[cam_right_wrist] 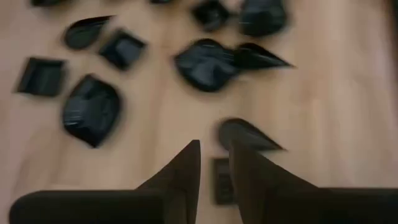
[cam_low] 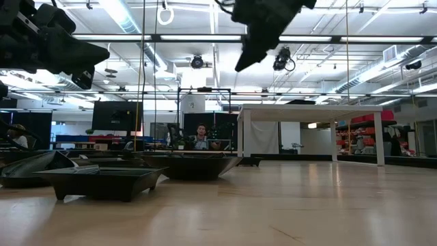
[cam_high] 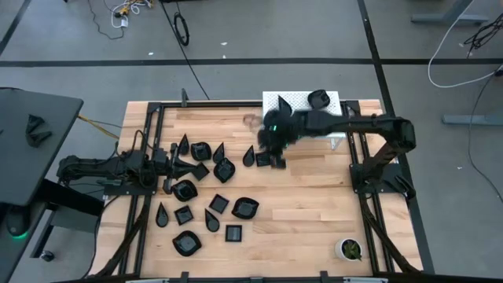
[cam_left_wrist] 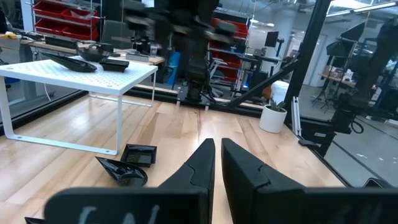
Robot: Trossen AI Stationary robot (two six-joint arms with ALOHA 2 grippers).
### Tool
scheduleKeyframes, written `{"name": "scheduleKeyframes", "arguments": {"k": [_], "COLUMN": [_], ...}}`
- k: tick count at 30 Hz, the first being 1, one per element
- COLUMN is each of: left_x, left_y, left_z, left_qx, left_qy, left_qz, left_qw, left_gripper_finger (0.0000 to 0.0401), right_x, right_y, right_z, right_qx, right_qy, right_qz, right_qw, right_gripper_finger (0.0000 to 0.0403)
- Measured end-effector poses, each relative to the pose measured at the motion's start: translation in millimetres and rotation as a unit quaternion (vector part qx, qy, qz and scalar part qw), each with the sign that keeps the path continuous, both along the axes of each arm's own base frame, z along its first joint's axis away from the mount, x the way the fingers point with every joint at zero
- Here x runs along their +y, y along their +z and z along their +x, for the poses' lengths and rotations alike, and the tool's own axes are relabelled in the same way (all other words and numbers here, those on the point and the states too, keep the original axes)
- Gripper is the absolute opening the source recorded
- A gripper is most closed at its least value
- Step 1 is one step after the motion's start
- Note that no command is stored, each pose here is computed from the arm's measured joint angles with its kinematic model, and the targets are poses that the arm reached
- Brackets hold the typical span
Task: Pick & Place Mini shaped plates
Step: Stack the black square plate on the black square plate on the shelf
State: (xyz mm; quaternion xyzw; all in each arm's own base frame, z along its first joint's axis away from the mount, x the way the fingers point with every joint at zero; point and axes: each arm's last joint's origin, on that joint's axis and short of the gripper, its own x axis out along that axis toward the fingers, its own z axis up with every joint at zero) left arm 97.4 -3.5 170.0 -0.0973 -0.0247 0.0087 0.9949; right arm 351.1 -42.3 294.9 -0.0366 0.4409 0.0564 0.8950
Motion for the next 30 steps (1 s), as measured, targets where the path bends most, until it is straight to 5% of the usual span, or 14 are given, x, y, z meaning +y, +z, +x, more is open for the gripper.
{"name": "scheduleKeyframes", "arguments": {"k": [7,16,30], "left_x": [0,0,0], "left_y": [0,0,0], "left_z": [0,0,0], "left_qx": [0.000,0.000,0.000], "left_qy": [0.000,0.000,0.000], "left_qz": [0.001,0.002,0.002], "left_qw": [1.000,1.000,1.000], "left_gripper_finger": [0.0032,0.0032,0.0032], "right_x": [40,30,11], "right_y": [-43,-113,-142], "right_z": [26,42,46], "right_qx": [0.055,0.184,0.220], "right_qy": [0.004,-0.004,0.015], "right_qz": [-0.048,-0.166,-0.134], "right_qw": [0.997,0.969,0.966], "right_gripper_finger": [0.0089,0.0103,0.0089]}}
